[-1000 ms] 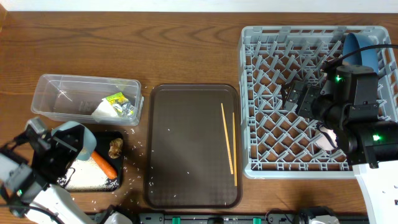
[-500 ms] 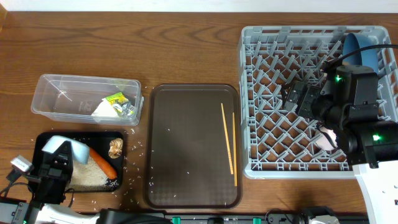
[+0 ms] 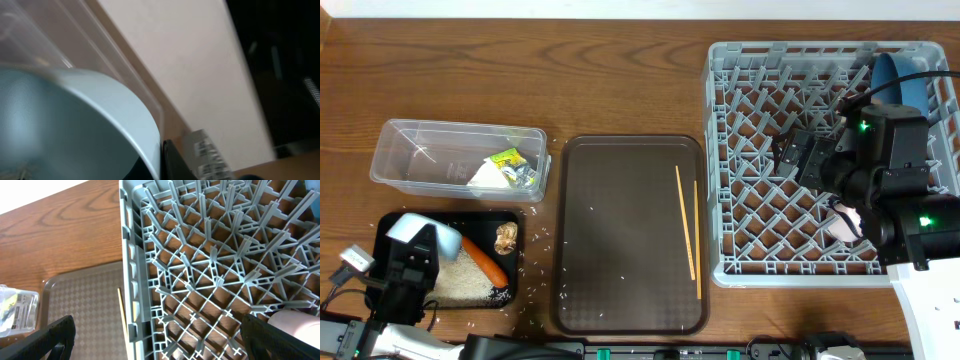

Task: Sort waste into correct bins and load items into the dishwasher rack
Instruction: 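Carry the emptied bowl right across the brown tray toward the rack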

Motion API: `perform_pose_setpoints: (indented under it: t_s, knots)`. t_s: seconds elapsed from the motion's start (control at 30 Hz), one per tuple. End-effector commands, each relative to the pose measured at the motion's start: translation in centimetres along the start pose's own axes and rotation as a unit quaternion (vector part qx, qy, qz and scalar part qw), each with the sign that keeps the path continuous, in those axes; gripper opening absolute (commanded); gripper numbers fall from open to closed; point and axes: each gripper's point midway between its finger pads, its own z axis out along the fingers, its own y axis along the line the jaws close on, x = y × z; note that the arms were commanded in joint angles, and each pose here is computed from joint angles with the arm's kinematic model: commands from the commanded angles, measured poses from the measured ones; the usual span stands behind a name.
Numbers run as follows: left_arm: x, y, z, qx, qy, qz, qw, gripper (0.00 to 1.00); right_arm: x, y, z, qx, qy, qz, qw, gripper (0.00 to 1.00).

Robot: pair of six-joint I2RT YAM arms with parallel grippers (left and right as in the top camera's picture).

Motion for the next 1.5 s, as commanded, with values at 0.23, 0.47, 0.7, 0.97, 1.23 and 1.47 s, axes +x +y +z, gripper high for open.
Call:
perform_pose_setpoints:
  t_s: [0.23,0.47,0.7,0.97,1.23,1.47]
  knots:
    - [0.6,1.6,0.4,-0.039,0.015,0.007,0.999,0.06,-0.2,0.2,-0.4,-0.005,-0.005,0.007,1.000,0.99]
    - [0.7,0.4,0.8,0.004,0.019,0.026,0.999,0.06,-0.2,0.1,-0.4,-0.005,-0.005,0.007,1.000,0.99]
    - [0.9,-0.2,1.0,0.024,0.026,0.000,0.999,0.06,-0.1,0.1,-0.4,-0.005,-0.004,0.007,1.000,0.99]
    - [2.6,-3.3,3.8,0.084,0.102,0.009,0.991,0.06,0.0,0.1,-0.4,-0.004,-0.002,0.007,1.000,0.99]
    - [5.8,-11.4,9.0,0.199,0.234,0.073,0.949,0.06,0.3,0.2,-0.4,-0.006,0.004,0.004,1.000,0.99]
    - [10.0,-20.3,11.0,0.302,0.270,0.119,0.907,0.06,-0.5,-1.4,-0.5,0.029,-0.013,-0.005,0.999,0.99]
